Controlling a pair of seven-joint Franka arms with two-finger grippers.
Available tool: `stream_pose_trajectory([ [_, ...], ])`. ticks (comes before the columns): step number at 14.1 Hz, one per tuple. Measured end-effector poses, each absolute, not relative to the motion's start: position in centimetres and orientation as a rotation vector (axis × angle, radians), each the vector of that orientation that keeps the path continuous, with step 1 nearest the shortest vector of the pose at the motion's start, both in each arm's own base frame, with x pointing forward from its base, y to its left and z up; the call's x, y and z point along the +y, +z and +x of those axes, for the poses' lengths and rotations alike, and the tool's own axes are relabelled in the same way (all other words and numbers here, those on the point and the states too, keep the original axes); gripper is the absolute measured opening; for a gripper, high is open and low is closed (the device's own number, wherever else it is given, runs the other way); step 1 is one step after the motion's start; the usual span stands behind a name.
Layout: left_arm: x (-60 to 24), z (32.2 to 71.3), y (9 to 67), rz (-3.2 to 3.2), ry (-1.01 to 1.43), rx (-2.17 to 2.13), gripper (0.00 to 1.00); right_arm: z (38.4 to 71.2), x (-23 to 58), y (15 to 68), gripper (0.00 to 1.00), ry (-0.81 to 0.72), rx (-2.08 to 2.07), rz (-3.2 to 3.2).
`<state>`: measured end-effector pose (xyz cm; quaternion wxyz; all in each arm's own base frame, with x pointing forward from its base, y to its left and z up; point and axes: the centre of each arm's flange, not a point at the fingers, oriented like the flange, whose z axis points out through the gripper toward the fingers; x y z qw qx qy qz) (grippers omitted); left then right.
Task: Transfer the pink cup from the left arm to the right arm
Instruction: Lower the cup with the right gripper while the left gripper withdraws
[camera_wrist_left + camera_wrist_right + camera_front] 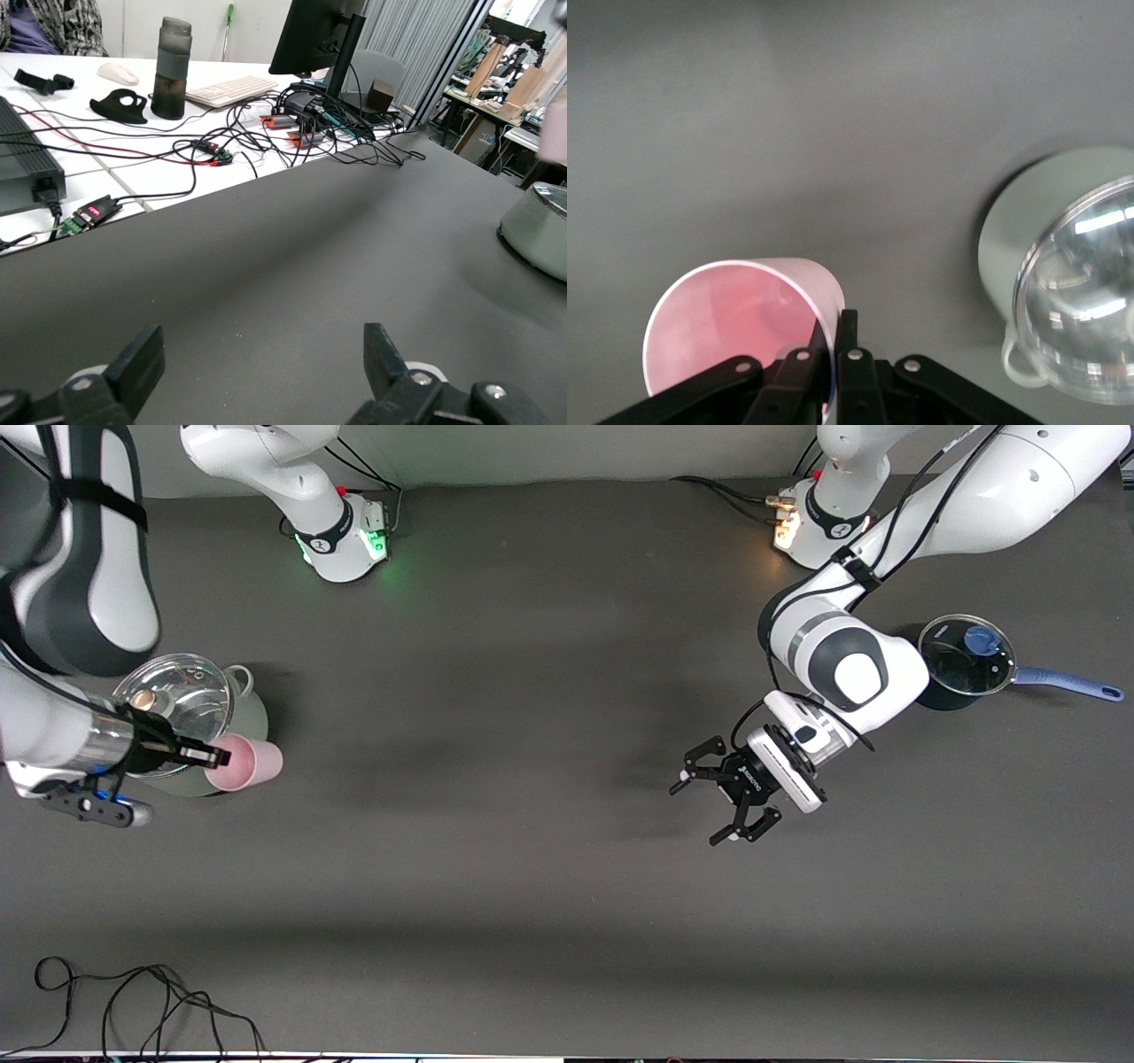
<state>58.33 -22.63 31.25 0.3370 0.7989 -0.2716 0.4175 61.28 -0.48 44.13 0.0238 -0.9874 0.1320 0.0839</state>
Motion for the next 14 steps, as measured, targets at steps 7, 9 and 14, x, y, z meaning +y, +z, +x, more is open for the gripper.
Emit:
stream_pose_trajectory([
  [7, -24.1, 58.8, 32.6, 2.041, 0.872, -0.41, 1.0, 55.3, -2.1, 28.9, 0.05, 0.081, 0.391, -3.101],
  [9, -24.6, 59.2, 33.3, 2.015, 0.786, -0.39, 1.0, 53.7, -0.4, 25.9, 0.05, 0.032, 0.343, -3.128],
  [14, -23.8, 60.6, 34.6, 2.026, 0.584, -0.429, 1.0, 53.3, 0.4, 23.8, 0.05, 0.008, 0.317, -3.156],
])
